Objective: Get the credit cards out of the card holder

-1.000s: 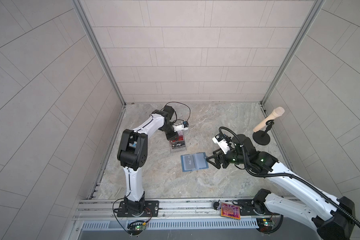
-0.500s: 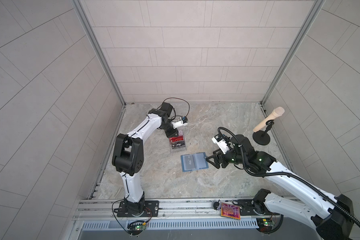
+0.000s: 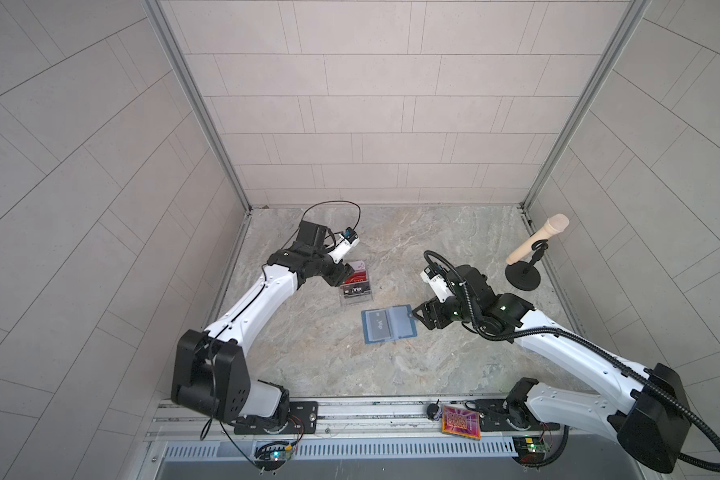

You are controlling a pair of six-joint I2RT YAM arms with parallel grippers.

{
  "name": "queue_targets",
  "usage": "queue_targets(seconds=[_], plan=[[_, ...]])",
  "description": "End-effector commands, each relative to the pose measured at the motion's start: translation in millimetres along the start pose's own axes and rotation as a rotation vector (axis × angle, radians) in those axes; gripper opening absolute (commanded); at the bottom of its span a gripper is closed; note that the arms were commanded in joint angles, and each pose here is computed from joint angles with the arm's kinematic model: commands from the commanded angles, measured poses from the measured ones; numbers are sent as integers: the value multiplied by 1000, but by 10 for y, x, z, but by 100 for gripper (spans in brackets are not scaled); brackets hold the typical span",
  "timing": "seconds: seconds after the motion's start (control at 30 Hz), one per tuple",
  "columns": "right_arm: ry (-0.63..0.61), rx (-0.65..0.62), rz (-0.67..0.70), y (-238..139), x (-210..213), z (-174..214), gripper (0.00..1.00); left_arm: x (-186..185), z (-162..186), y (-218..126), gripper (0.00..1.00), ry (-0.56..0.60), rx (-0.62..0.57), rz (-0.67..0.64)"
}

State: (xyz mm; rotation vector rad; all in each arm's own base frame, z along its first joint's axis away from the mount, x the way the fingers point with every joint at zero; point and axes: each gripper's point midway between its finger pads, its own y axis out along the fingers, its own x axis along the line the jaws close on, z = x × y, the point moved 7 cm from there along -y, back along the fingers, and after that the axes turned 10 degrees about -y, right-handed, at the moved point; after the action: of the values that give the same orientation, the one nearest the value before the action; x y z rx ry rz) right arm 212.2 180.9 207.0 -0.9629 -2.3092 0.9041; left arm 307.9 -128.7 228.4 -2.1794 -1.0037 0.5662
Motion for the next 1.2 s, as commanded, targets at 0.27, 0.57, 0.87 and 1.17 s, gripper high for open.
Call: queue_targets(seconds=[0.27, 0.57, 0.87, 1.17], plan=[[-7, 31, 80, 127, 38, -137, 74, -134, 341, -71, 64, -356, -184, -34], [-82, 70, 124, 446, 366, -197, 74, -485, 767, 263, 58, -436, -85, -11], [-25, 56, 90, 823, 610, -144, 72, -566, 1015, 535, 36, -481, -24, 9], [33, 42, 94, 1102, 671, 9, 70, -642, 1094, 757, 11, -475, 25, 38]])
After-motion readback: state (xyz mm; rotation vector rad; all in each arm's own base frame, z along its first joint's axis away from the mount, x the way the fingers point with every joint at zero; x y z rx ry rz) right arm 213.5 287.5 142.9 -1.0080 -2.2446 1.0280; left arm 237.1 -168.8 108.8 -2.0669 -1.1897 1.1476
